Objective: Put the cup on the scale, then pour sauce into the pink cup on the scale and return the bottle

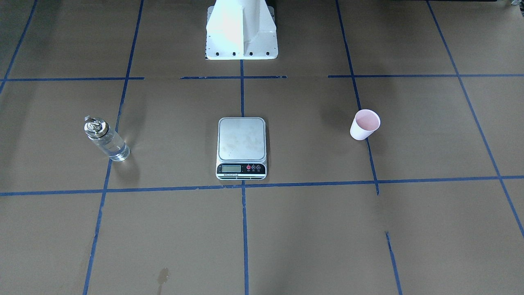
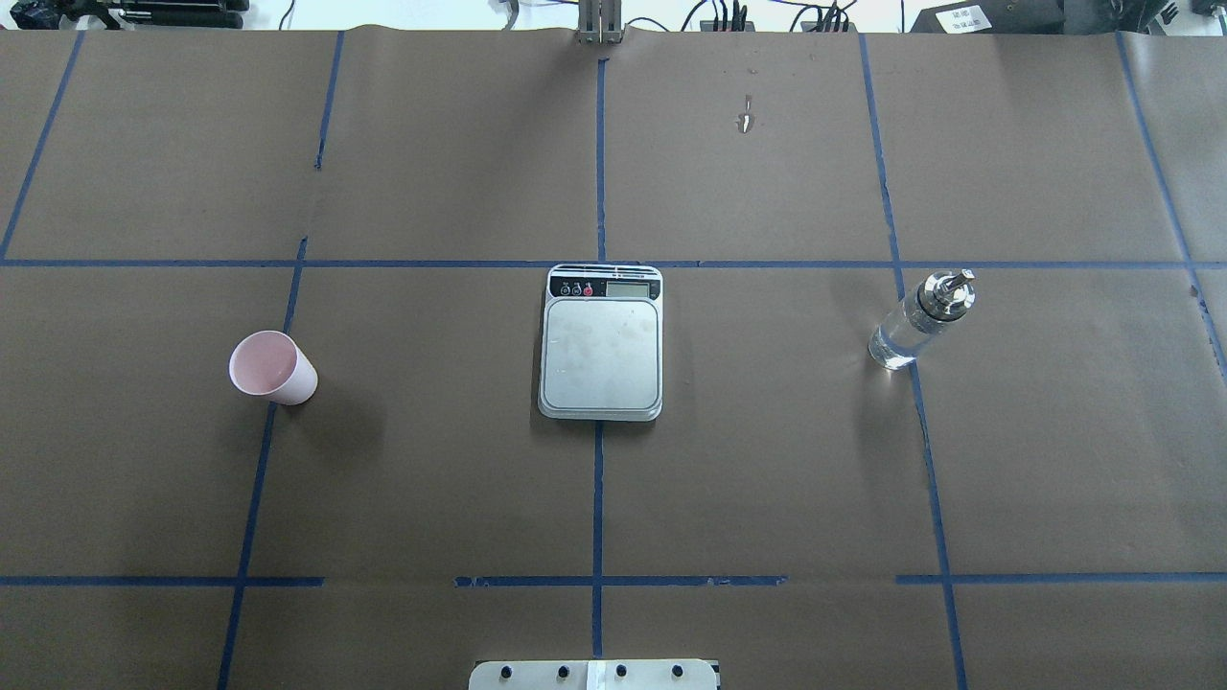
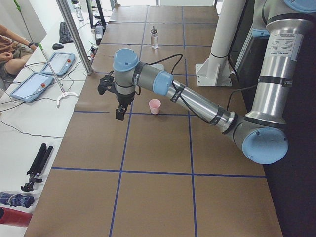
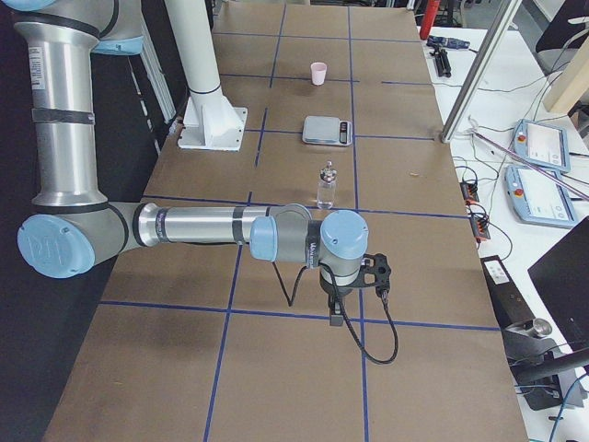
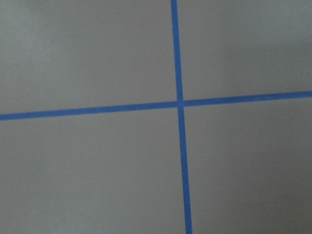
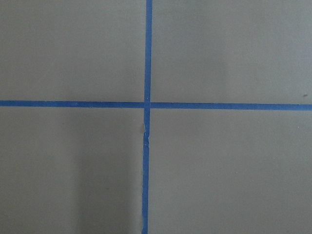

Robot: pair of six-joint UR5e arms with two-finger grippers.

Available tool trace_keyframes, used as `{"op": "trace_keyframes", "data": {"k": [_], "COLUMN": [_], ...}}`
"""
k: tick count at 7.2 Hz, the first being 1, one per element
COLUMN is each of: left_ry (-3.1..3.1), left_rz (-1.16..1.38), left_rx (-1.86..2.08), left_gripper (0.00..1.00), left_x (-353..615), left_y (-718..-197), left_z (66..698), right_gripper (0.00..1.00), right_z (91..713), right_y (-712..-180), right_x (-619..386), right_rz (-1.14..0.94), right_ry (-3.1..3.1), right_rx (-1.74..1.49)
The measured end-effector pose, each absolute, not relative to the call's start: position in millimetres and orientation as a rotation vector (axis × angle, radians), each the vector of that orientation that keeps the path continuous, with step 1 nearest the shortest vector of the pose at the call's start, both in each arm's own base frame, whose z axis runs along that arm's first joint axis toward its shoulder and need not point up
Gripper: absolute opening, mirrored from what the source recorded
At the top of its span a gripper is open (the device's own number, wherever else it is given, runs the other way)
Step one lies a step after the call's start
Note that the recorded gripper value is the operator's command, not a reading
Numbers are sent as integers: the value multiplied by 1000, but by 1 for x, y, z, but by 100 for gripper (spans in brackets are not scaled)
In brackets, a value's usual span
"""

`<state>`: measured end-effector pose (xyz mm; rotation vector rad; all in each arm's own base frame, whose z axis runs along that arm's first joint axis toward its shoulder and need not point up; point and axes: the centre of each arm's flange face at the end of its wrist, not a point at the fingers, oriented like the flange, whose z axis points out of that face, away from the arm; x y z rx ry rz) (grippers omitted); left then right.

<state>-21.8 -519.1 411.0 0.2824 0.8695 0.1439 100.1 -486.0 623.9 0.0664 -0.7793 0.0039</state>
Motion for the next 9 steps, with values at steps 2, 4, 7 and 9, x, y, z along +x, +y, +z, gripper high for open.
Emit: {"op": "trace_keyframes", "data": {"k": [2, 4, 7, 9], "left_ry": [920, 909, 907, 904], "left_rz": [196, 131, 13, -48], "left_rx": [230, 154, 102, 104], "left_gripper": [100, 100, 100, 100], "left_x": [49, 124, 197, 240], "left_y": [-512, -498, -484, -487], "left_z": [383, 348, 347, 378], "right_gripper": [100, 100, 100, 100], "right_z": [598, 594, 600, 609], "right_y": [-496, -497, -494, -492], "right_x": [99, 98, 97, 97], "right_rz": [-20, -20, -13, -9], "right_ry": [-778, -778, -780, -787], "right_rx": [114, 118, 103, 87]}}
